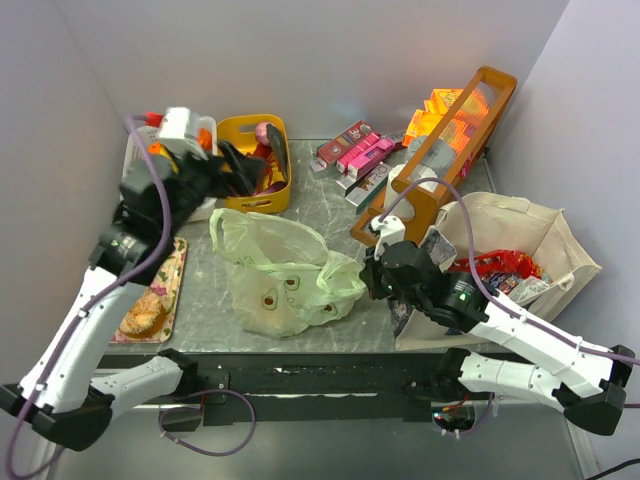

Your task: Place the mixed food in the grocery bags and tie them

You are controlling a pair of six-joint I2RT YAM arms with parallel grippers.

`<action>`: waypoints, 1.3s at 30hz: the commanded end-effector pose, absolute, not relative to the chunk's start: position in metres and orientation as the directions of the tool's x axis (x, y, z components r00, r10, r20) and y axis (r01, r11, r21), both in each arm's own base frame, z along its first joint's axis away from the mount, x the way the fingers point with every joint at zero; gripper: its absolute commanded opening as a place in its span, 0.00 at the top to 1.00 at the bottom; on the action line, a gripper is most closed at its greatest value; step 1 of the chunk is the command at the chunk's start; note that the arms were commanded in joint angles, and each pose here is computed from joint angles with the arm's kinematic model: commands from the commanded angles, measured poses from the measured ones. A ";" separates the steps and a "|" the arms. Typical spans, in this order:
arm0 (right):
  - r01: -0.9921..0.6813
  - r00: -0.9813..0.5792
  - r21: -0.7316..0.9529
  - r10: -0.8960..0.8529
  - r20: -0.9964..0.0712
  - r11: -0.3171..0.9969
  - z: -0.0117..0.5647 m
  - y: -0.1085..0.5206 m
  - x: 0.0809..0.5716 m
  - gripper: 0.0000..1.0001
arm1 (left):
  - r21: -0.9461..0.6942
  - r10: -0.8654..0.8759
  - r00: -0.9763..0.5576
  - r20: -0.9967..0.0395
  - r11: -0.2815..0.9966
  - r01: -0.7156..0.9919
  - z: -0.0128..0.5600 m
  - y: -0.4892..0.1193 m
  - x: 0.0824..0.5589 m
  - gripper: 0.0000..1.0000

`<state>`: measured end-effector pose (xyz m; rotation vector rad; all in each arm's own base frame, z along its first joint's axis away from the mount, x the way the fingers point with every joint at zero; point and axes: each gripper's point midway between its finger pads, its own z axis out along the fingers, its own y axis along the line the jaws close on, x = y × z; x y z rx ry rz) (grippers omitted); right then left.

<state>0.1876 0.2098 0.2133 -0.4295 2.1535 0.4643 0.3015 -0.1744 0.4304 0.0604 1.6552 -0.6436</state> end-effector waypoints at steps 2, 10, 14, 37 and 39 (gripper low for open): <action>-0.282 -0.539 0.128 -0.046 -0.841 0.951 0.229 0.176 0.203 1.00 | -0.359 -0.318 -0.221 -0.922 0.916 0.178 0.401 -0.120 0.364 0.04; -0.196 -0.547 0.133 0.004 -0.837 0.972 0.226 0.160 0.206 1.00 | -0.374 -0.316 -0.337 -0.887 0.919 0.122 0.326 -0.133 0.484 0.04; -0.211 -0.568 0.147 0.002 -0.823 0.966 0.225 0.172 0.209 1.00 | -0.470 -0.419 -0.323 -0.848 0.878 0.095 0.301 -0.126 0.551 0.04; -0.296 -0.600 0.210 -0.010 -0.800 0.932 0.213 0.200 0.207 1.00 | -0.737 -0.563 -0.545 -0.622 0.655 0.164 0.161 -0.199 0.655 0.23; -0.292 -0.604 0.215 -0.006 -0.797 0.932 0.210 0.199 0.206 1.00 | -0.748 -0.573 -0.541 -0.615 0.641 0.171 0.161 -0.201 0.658 0.26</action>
